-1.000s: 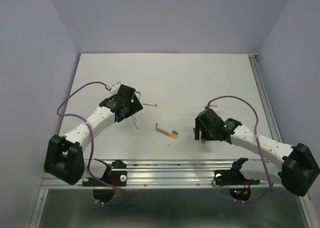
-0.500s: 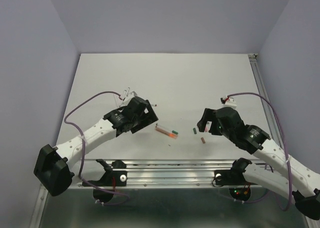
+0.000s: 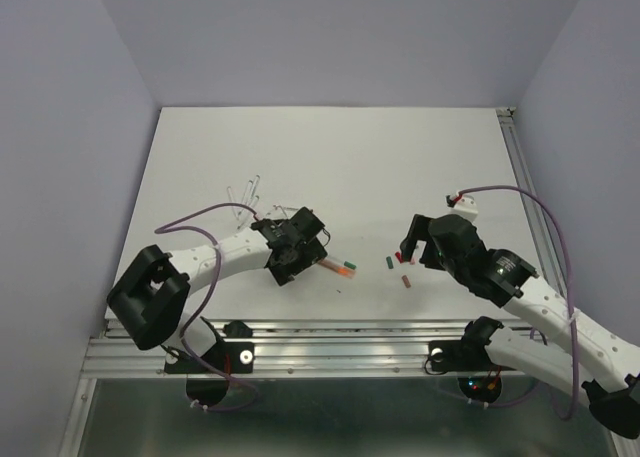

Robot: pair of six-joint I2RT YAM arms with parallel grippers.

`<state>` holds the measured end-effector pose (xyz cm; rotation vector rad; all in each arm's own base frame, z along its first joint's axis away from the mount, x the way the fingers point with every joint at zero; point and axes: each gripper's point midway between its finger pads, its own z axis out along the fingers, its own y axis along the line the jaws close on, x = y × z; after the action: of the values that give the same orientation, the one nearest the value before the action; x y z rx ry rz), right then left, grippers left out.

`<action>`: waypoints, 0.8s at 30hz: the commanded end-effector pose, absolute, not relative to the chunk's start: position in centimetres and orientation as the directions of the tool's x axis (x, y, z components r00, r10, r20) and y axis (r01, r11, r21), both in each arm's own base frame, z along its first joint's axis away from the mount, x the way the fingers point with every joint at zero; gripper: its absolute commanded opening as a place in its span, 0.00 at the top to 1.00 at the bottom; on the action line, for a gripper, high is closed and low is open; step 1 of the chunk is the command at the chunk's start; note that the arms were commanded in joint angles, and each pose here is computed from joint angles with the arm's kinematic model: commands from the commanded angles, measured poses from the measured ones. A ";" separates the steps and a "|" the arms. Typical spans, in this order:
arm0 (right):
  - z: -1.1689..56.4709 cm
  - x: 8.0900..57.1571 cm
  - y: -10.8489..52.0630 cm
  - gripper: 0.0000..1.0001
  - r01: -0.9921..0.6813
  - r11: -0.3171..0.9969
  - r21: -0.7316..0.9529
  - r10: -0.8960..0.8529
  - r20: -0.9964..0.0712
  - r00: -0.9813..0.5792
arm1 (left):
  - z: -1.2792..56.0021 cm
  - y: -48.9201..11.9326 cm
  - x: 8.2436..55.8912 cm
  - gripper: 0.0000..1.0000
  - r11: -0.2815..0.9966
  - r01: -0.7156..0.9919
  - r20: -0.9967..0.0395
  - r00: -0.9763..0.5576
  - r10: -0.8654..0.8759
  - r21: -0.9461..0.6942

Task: Open the pen caps

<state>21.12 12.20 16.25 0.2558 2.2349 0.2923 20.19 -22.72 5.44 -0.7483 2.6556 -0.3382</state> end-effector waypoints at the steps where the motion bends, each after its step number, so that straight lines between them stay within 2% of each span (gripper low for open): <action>1: 16.1 21.5 11.4 0.00 0.120 0.955 0.270 0.286 -0.743 -0.606 | 5.5 -22.3 20.9 0.08 0.830 -0.497 -0.310 -0.771 -0.557 -0.253; 7: 16.4 21.7 11.0 0.00 0.122 0.956 0.266 0.287 -0.762 -0.581 | 4.0 -22.7 21.4 0.10 0.851 -0.505 -0.315 -0.791 -0.524 -0.146; 11: 16.8 21.7 10.7 0.00 0.119 0.958 0.260 0.280 -0.771 -0.572 | 3.7 -23.4 21.8 0.11 0.858 -0.498 -0.314 -0.800 -0.511 -0.126; 13: 17.0 21.6 10.5 0.00 0.123 0.959 0.255 0.279 -0.774 -0.568 | 3.5 -23.4 21.6 0.15 0.862 -0.494 -0.310 -0.807 -0.503 -0.115; 24: 17.1 21.7 10.7 0.00 0.106 0.961 0.256 0.270 -0.778 -0.567 | 2.7 -23.4 21.5 0.16 0.879 -0.475 -0.322 -0.826 -0.463 -0.046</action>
<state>21.31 11.28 16.60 0.2516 2.2061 0.2468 21.65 -24.17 2.52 -0.7285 2.7282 -0.0318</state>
